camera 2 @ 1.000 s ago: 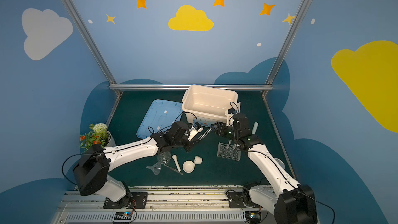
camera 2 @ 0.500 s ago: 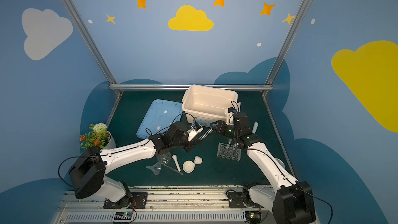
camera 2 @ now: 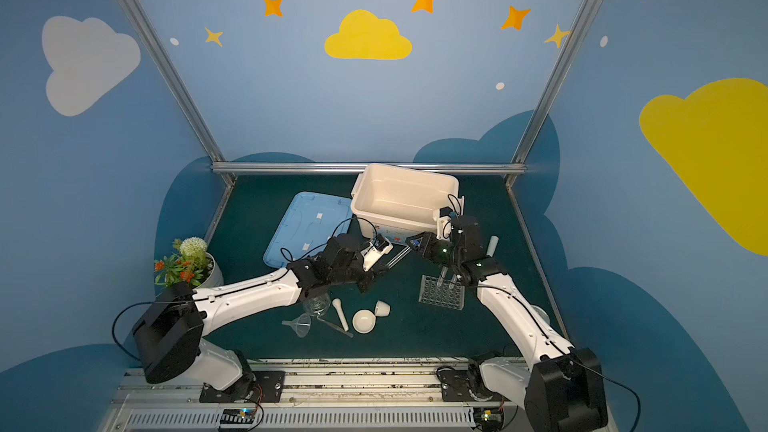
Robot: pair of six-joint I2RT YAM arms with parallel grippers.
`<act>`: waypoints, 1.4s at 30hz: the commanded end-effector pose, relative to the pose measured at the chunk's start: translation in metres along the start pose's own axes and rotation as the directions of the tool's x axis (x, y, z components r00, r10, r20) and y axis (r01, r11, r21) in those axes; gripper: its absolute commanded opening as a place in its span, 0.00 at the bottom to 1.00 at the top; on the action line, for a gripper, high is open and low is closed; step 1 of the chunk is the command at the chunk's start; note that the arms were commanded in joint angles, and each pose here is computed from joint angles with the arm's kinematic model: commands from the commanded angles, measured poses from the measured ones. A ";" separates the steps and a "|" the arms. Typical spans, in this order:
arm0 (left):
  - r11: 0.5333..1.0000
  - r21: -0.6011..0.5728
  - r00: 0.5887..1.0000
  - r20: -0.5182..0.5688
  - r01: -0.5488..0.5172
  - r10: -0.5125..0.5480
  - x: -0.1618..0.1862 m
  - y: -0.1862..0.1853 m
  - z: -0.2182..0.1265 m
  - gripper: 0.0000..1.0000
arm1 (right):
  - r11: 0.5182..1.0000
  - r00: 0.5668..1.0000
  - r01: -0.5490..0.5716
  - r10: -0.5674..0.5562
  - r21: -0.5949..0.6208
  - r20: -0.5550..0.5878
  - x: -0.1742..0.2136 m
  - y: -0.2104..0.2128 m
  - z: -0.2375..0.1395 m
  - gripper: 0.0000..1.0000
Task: Organize the chemistry lab equipment
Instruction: 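Grip the tube's blue cap with the right gripper while the left gripper opens, then carry the tube over the clear rack with the right gripper while the left gripper withdraws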
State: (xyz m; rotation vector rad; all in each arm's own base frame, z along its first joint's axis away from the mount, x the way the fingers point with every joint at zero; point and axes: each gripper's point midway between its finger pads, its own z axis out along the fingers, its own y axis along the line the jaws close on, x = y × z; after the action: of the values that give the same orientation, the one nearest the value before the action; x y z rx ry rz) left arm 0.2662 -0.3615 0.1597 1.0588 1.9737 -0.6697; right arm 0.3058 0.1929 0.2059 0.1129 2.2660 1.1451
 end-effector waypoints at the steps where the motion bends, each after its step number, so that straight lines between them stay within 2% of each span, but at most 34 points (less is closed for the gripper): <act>1: 1.000 0.014 1.000 0.021 -0.011 0.011 -0.004 -0.004 -0.002 0.18 | 0.999 1.000 -0.009 0.009 -0.039 0.002 -0.005 0.010 -0.001 0.27; 5: 1.000 0.023 1.000 0.014 -0.009 0.009 -0.002 -0.005 0.001 0.19 | 0.999 1.000 -0.021 0.021 -0.042 -0.008 -0.003 0.010 -0.001 0.20; 11: 1.000 0.020 1.000 0.003 -0.005 0.005 0.001 -0.004 0.005 0.20 | 0.999 1.000 -0.024 0.024 -0.038 0.000 -0.004 0.011 -0.006 0.18; 15: 1.000 0.012 1.000 0.006 0.001 -0.001 0.000 -0.003 0.004 0.24 | 0.999 1.000 -0.012 0.013 -0.030 0.026 -0.006 0.011 -0.012 0.15; 16: 1.000 0.003 1.000 0.011 0.005 -0.005 0.000 -0.001 0.004 0.30 | 1.000 0.999 -0.009 0.010 -0.024 0.032 -0.006 0.010 -0.013 0.14; 18: 0.999 -0.027 1.000 0.019 0.017 -0.017 0.000 0.004 0.003 0.56 | 1.000 0.999 0.003 -0.003 -0.005 0.042 -0.007 0.008 -0.016 0.14; 23: 0.993 -0.111 0.999 0.025 0.047 -0.044 0.004 0.018 -0.002 0.99 | 0.991 0.992 0.092 -0.099 0.093 0.072 -0.010 0.000 -0.030 0.12; 26: 0.984 -0.168 0.998 0.025 0.065 -0.061 0.008 0.027 -0.006 1.00 | 0.974 0.983 0.143 -0.161 0.175 0.092 -0.011 -0.006 -0.041 0.11; 32: 0.969 -0.235 0.997 0.020 0.074 -0.071 0.016 0.039 -0.011 1.00 | 0.900 0.946 0.254 -0.308 0.353 0.105 -0.011 -0.015 -0.058 0.10; 38: 0.967 -0.240 0.996 -0.014 0.081 -0.087 0.024 0.041 -0.006 1.00 | 0.824 0.897 0.323 -0.423 0.465 0.126 -0.014 -0.016 -0.066 0.08; 42: 0.967 -0.239 0.995 -0.031 0.084 -0.094 0.027 0.041 -0.004 1.00 | 0.756 0.847 0.385 -0.517 0.529 0.122 -0.012 -0.015 -0.070 0.08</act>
State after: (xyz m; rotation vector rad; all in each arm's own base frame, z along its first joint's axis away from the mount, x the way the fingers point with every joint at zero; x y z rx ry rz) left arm 0.2873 -0.3267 0.1351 0.8630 2.0696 -0.4568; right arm 0.2778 0.1471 0.2239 -0.0838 2.1816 0.4322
